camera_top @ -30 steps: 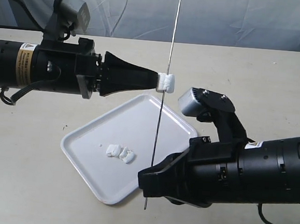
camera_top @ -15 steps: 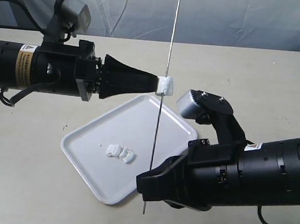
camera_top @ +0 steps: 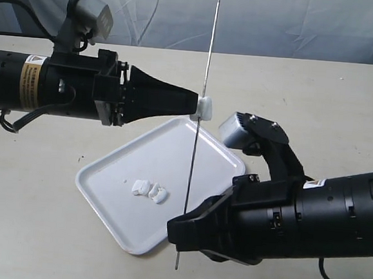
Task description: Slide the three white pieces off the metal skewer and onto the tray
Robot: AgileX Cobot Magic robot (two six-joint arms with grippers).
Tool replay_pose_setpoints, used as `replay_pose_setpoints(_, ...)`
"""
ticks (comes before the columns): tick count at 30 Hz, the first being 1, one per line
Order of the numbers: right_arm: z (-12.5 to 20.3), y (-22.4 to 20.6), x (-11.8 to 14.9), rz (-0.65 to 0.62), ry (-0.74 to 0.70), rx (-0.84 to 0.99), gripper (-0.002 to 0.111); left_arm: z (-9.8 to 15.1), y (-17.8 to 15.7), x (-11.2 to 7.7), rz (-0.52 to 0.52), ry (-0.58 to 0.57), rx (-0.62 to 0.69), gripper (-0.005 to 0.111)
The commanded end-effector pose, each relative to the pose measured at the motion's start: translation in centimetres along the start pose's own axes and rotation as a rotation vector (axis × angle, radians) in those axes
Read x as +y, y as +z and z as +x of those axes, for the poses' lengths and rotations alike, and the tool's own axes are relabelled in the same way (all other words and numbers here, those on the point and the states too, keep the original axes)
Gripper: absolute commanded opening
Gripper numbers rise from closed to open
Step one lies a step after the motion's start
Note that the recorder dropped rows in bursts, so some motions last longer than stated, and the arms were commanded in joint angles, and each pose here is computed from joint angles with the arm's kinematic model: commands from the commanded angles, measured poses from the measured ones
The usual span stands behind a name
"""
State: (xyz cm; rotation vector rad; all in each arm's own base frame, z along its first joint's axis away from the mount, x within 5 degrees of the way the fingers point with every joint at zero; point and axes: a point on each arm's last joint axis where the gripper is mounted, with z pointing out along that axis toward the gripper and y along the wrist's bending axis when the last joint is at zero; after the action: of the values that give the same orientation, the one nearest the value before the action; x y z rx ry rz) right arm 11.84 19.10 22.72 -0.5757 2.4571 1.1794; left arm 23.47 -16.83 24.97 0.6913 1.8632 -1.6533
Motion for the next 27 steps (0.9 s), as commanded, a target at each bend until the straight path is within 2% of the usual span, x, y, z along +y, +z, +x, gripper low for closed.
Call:
replay_pose_setpoints(1, 0.06, -0.06, 0.20, -0.023, 0.005, 0.013, -0.001, -0.22, 0.01, -0.31, 0.011, 0.022, -0.017, 0.034)
replay_pose_setpoints(19, 0.13, -0.07, 0.33, -0.037, -0.009, 0.020, -0.001, 0.15, 0.01, -0.29, 0.009, 0.033, 0.025, 0.033)
replay_pose_setpoints(21, 0.08, -0.07, 0.32, -0.036, -0.005, 0.015, -0.001, 0.15, 0.01, -0.29, 0.009, 0.033, 0.025, 0.028)
replay_pose_setpoints(26, 0.05, -0.07, 0.30, -0.034, -0.004, 0.012, -0.001, 0.14, 0.01, -0.29, 0.009, 0.034, 0.023, 0.000)
replay_pose_setpoints(27, 0.03, -0.06, 0.29, -0.033, -0.003, 0.010, -0.001, 0.14, 0.01, -0.29, 0.009, 0.036, 0.023, 0.000)
